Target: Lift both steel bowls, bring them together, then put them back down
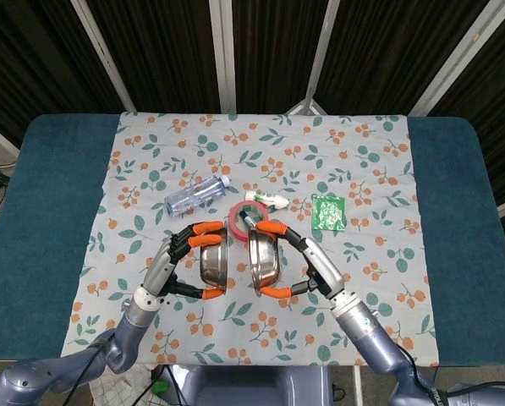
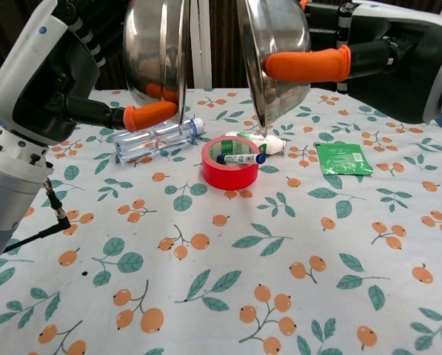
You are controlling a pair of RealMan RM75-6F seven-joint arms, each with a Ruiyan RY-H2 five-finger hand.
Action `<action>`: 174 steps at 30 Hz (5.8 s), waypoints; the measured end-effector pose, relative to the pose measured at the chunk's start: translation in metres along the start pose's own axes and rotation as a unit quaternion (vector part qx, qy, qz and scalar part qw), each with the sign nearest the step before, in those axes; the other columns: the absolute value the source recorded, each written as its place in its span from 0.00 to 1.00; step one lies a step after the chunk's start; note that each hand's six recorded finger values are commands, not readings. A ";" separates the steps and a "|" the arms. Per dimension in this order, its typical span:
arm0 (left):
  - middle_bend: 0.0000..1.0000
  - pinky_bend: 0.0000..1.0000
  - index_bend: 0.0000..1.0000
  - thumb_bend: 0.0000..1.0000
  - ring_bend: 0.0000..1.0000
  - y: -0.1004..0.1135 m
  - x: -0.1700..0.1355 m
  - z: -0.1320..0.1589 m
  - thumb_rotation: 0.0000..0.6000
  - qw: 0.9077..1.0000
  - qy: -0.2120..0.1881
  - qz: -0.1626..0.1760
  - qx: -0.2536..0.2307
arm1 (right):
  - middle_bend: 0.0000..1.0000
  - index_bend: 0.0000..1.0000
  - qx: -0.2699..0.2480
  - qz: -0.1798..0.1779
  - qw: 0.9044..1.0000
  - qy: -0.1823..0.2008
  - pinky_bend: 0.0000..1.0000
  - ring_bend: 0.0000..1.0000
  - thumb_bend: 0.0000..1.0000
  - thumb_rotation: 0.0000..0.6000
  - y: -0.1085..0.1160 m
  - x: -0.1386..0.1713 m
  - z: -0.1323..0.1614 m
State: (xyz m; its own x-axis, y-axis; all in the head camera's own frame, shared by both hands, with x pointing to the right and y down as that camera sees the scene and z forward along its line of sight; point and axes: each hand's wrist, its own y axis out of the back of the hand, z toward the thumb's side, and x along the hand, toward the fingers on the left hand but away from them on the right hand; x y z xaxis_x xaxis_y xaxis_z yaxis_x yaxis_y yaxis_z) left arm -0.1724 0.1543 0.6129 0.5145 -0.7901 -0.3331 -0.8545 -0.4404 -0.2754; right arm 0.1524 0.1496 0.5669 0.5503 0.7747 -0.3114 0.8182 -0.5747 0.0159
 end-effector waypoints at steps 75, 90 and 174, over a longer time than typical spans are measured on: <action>0.16 0.33 0.25 0.00 0.20 -0.025 -0.016 0.002 1.00 1.000 -0.009 -0.007 -0.008 | 0.33 0.46 -0.006 0.040 0.999 -0.013 0.14 0.46 0.17 1.00 -0.040 -0.005 -0.005; 0.16 0.33 0.26 0.00 0.20 0.056 -0.002 0.018 1.00 0.991 -0.027 -0.013 0.132 | 0.33 0.49 0.111 -0.012 0.994 0.009 0.14 0.46 0.17 1.00 0.048 0.003 0.018; 0.02 0.26 0.13 0.00 0.02 0.075 -0.068 -0.059 1.00 0.757 0.394 -0.375 0.362 | 0.13 0.22 0.682 0.120 0.677 -0.247 0.00 0.16 0.14 1.00 0.126 0.081 -0.106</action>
State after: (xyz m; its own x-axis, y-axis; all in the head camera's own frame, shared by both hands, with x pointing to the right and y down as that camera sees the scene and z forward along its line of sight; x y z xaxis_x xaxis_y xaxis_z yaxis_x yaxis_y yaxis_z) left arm -0.2759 0.1497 0.6679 0.3909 -0.5678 0.7244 0.0671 -0.7674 -0.6377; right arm 0.3181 0.1677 0.6446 0.2412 0.6261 -0.7415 -0.3872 -0.6386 -0.6651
